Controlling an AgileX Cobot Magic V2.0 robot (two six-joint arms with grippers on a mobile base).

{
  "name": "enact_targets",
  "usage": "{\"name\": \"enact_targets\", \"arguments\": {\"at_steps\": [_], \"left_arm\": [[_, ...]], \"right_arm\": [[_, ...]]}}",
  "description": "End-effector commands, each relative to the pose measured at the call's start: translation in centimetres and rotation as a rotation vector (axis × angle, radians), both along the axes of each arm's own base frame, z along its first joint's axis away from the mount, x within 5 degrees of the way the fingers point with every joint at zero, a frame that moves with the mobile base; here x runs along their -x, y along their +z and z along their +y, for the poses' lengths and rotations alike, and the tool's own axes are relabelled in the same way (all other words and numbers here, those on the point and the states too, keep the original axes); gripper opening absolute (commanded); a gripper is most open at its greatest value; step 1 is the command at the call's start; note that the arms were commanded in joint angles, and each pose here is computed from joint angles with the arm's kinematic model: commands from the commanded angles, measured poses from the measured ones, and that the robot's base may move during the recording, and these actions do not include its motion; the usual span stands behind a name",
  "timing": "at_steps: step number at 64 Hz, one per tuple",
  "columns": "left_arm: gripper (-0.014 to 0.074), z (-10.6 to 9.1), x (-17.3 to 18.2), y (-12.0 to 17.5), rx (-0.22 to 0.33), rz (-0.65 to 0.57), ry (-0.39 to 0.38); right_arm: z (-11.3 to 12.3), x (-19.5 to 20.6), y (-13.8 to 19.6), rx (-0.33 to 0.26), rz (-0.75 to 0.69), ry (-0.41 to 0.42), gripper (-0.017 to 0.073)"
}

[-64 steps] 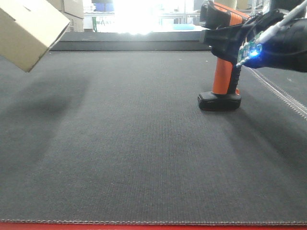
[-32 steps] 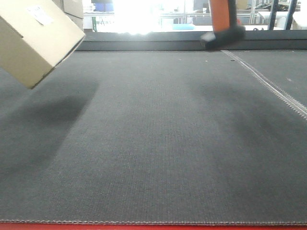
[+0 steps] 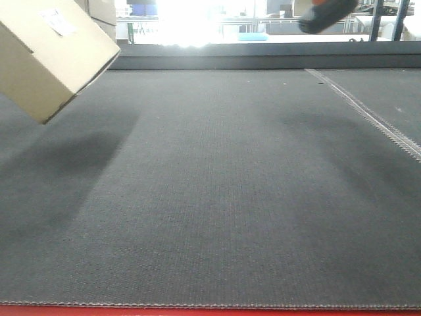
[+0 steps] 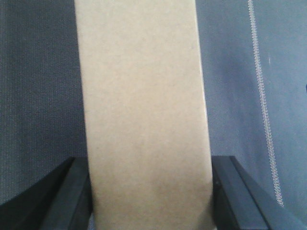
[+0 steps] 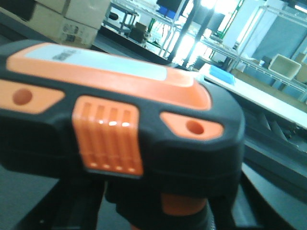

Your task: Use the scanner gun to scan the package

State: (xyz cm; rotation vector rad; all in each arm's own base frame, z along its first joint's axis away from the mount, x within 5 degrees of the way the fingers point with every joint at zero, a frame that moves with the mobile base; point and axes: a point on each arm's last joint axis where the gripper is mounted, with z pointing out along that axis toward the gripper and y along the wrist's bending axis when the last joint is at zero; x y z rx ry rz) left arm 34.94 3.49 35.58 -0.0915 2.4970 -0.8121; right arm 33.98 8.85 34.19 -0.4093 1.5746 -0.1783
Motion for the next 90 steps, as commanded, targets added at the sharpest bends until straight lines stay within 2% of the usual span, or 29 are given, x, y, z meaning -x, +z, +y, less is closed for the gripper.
{"name": "enact_targets", "arguments": {"at_steps": [1,14,34,62,85,90], "left_arm": [[-0.0111,-0.4,0.3,0.7,0.021,-0.020,0.000],[-0.0111,-0.4,0.3,0.7,0.021,-0.020,0.000],[-0.0111,-0.3,0.3,0.6,0.004,-0.016,0.000],[-0.0111,-0.2,0.3,0.5,-0.004,-0.014,0.000],[-0.0111,-0.2,0.3,0.5,-0.004,-0.014,0.000],[-0.0111,-0.3,0.4,0.7,-0.004,-0.017,0.000]], "right_arm": [[-1.2,-0.3,1.0,0.013,-0.060,-0.049,-0.0150],[-1.4,-0.9,0.1,0.040,-0.036,-0.055,-0.0150],[-2.0,-1.3,0.1,0.040,-0.057,-0.088,-0.0150],[-2.0,-1.3,0.0,0.041,-0.052,-0.085,-0.0150],[-2.0,-1.2,0.0,0.023,-0.037,-0.086,-0.0151],[-2.1,-1.0,0.3,0.002,-0.040,-0.092,-0.0151]]}}
